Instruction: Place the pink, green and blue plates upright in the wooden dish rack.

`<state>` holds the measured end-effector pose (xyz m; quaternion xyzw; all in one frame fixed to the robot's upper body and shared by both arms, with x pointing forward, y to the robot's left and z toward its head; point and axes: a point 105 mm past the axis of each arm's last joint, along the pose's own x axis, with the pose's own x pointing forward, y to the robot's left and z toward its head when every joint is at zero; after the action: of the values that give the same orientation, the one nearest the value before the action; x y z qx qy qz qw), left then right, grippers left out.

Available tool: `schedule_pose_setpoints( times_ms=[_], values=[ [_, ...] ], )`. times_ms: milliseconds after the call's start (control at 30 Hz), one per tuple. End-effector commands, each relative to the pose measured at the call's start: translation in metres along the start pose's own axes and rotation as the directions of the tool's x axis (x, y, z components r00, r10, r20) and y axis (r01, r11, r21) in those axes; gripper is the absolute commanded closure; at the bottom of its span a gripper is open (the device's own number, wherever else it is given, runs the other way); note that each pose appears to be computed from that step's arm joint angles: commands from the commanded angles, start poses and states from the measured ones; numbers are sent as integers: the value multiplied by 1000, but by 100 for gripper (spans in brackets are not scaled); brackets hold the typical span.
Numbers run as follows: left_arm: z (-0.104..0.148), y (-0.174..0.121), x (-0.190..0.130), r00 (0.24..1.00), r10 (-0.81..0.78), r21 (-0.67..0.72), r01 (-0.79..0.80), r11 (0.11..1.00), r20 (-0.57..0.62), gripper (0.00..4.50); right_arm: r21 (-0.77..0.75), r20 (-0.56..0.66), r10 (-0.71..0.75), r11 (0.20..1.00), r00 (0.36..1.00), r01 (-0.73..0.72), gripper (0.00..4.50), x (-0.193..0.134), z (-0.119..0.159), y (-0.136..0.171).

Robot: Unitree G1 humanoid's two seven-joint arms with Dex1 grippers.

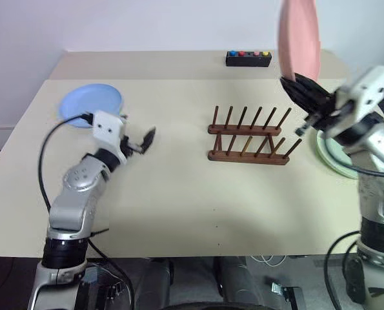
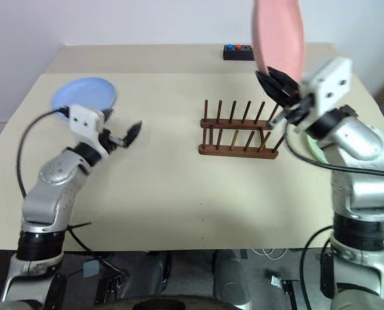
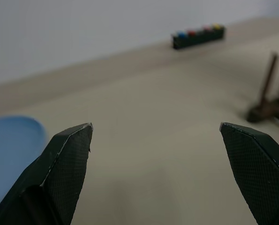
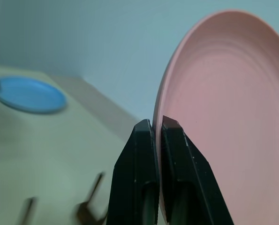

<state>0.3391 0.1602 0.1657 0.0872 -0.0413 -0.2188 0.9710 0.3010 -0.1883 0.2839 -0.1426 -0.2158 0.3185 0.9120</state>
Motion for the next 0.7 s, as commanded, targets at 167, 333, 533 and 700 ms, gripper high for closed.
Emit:
schedule_pose_setpoints(
  times_ms=[167, 333, 533, 700],
  values=[
    [-11, -33, -9, 982, -187, -23, 187, 982, 2, 5, 325, 93, 1, 945, 996, -32, 450, -24, 15, 0],
    [-20, -46, -15, 966, -256, -54, 254, 966, -23, 5, 434, 114, 4, 899, 993, -53, 450, -34, 14, -1],
    [-23, -50, -15, 962, -271, -62, 269, 961, -26, 5, 503, 101, 3, 862, 995, -53, 450, -36, 4, -3],
    [-22, -56, -13, 958, -286, -64, 284, 957, -22, 5, 536, 79, 10, 843, 997, -51, 450, -36, -7, -6]
  ],
)
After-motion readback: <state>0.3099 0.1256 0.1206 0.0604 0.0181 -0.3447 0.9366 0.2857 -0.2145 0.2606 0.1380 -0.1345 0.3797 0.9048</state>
